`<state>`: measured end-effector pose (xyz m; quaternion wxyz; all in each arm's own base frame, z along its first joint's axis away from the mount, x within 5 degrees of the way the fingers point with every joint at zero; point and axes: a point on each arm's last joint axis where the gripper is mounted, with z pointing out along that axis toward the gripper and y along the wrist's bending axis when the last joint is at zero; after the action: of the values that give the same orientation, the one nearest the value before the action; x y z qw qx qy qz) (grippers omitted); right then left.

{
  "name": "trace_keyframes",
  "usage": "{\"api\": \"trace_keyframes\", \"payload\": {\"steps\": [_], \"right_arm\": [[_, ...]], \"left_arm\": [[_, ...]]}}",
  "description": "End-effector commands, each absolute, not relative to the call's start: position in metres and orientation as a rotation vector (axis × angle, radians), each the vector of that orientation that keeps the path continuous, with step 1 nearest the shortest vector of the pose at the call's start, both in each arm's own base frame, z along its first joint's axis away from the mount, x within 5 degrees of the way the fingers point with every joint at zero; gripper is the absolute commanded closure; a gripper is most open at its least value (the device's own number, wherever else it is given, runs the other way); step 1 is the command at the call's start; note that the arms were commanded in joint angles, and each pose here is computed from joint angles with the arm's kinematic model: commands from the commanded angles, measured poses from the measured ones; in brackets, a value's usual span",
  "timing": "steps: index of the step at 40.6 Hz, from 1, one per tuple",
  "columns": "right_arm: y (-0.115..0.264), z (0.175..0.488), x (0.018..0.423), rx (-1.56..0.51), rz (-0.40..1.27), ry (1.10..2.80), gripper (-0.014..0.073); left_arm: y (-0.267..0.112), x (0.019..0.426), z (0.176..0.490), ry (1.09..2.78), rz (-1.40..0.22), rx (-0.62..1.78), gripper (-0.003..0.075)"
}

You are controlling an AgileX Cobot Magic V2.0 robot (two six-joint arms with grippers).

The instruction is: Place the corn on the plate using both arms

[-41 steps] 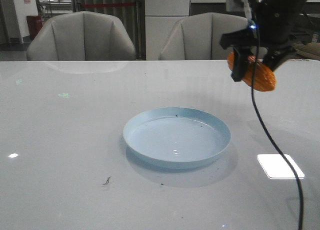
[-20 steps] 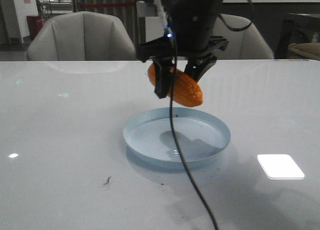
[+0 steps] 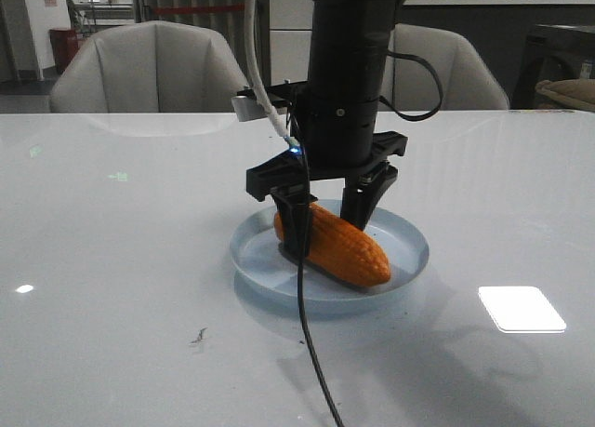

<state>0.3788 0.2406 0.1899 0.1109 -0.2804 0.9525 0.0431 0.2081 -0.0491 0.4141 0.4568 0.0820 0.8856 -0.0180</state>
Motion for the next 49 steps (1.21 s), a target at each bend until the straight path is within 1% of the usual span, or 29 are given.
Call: {"api": "trace_keyframes", "payload": {"steps": [1,6,10,12,16,19,23,28,31,35,40,44,45,49], "right_arm": [[0.239,0.23,0.38,-0.796,0.156,2.683,-0.0011],[0.237,0.241,0.379,-0.807,0.137,2.716,-0.001],[0.232,0.27,0.383,-0.784,0.131,2.675,-0.001],[0.227,0.291,0.384,-0.754,0.145,2.63,-0.001],[0.211,0.344,0.382,-0.652,0.193,2.51,-0.001],[0.193,0.387,0.374,-0.58,0.22,2.411,-0.001],[0.163,0.44,0.351,-0.499,0.238,2.282,-0.001],[0.121,0.486,0.321,-0.37,0.23,2.189,-0.001],[0.098,0.502,0.305,-0.31,0.208,2.17,-0.001],[0.073,0.509,0.29,-0.241,0.171,2.18,-0.001],[0.051,0.501,0.273,-0.173,0.135,2.199,-0.001],[0.04,0.483,0.26,-0.135,0.12,2.174,-0.001],[0.039,0.482,0.255,-0.132,0.12,2.16,-0.001],[0.036,0.459,0.237,-0.127,0.12,2.143,-0.001]], "left_arm": [[-0.048,0.204,0.431,2.074,-0.073,0.183,0.0423],[-0.048,0.204,0.431,2.074,-0.073,0.183,0.0423],[-0.048,0.204,0.431,2.074,-0.073,0.183,0.0423],[-0.048,0.204,0.431,2.074,-0.073,0.183,0.0423],[-0.048,0.204,0.431,2.074,-0.073,0.183,0.0423],[-0.048,0.204,0.431,2.074,-0.073,0.183,0.0423],[-0.048,0.204,0.431,2.074,-0.073,0.183,0.0423],[-0.048,0.204,0.431,2.074,-0.073,0.183,0.0423],[-0.048,0.204,0.431,2.074,-0.073,0.183,0.0423],[-0.048,0.204,0.431,2.074,-0.073,0.183,0.0423],[-0.048,0.204,0.431,2.074,-0.073,0.183,0.0423],[-0.048,0.204,0.431,2.074,-0.073,0.183,0.0423],[-0.048,0.204,0.431,2.074,-0.073,0.183,0.0423],[-0.048,0.204,0.431,2.074,-0.073,0.183,0.0423]]}}
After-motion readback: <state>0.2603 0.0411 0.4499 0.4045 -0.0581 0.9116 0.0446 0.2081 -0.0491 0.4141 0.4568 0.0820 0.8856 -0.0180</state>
